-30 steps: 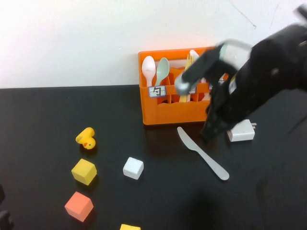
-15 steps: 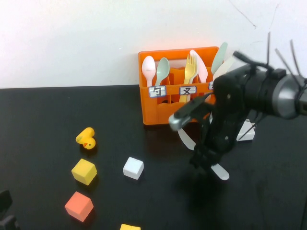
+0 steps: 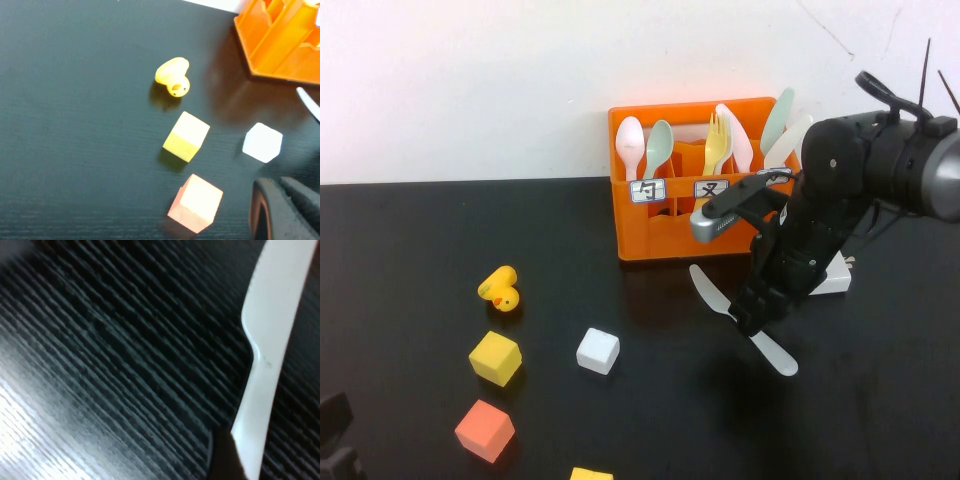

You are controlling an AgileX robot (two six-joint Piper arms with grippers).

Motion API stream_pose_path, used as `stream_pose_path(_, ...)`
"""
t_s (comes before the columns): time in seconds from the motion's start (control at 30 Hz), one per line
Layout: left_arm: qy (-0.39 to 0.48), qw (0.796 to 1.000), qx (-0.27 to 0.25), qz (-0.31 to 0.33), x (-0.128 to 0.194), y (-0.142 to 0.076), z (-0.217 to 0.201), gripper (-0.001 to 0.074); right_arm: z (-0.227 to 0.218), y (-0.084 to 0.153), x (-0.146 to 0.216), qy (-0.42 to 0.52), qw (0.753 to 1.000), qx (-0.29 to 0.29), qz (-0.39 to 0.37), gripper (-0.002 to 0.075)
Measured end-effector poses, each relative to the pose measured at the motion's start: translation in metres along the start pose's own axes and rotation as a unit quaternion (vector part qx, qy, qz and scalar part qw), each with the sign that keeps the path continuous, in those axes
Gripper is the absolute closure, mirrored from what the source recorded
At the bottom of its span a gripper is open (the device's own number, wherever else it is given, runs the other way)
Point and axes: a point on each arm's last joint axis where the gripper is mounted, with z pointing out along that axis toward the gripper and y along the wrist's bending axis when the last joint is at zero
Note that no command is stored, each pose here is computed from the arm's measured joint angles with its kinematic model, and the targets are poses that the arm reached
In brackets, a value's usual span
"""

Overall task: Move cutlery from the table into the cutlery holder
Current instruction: Pick up the knife

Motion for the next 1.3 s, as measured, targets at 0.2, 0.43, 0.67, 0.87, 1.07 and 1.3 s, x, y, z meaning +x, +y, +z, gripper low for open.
stream_pose_path(0.2,0.000,1.000,0.005,-0.003,0.000,-0.001,0.000,0.0736,0.006,-0.001,0.000,0.001,1.000,-0.002,-0.028,0.0314)
stream_pose_path(0.43,-0.001,1.000,0.006,-0.004,0.000,-0.001,0.000,0.0737,0.023,-0.003,-0.001,0.016,0.999,-0.007,-0.034,0.0307)
stream_pose_path(0.67,-0.001,1.000,0.007,-0.005,0.000,-0.001,0.000,0.0736,0.025,-0.002,0.000,0.030,0.996,-0.009,-0.078,0.0307)
stream_pose_path(0.87,-0.001,1.000,0.008,-0.005,0.000,-0.001,0.000,0.0736,0.030,0.014,-0.004,0.054,0.988,0.021,-0.141,0.0307)
stream_pose_path(1.07,-0.001,1.000,0.009,-0.006,0.000,-0.002,0.000,0.0736,0.032,0.027,-0.008,0.051,0.986,0.025,-0.155,0.0309)
stream_pose_path(1.3,-0.001,1.000,0.009,-0.006,0.000,-0.002,0.000,0.0736,0.032,0.027,-0.010,0.042,0.987,0.025,-0.153,0.0451)
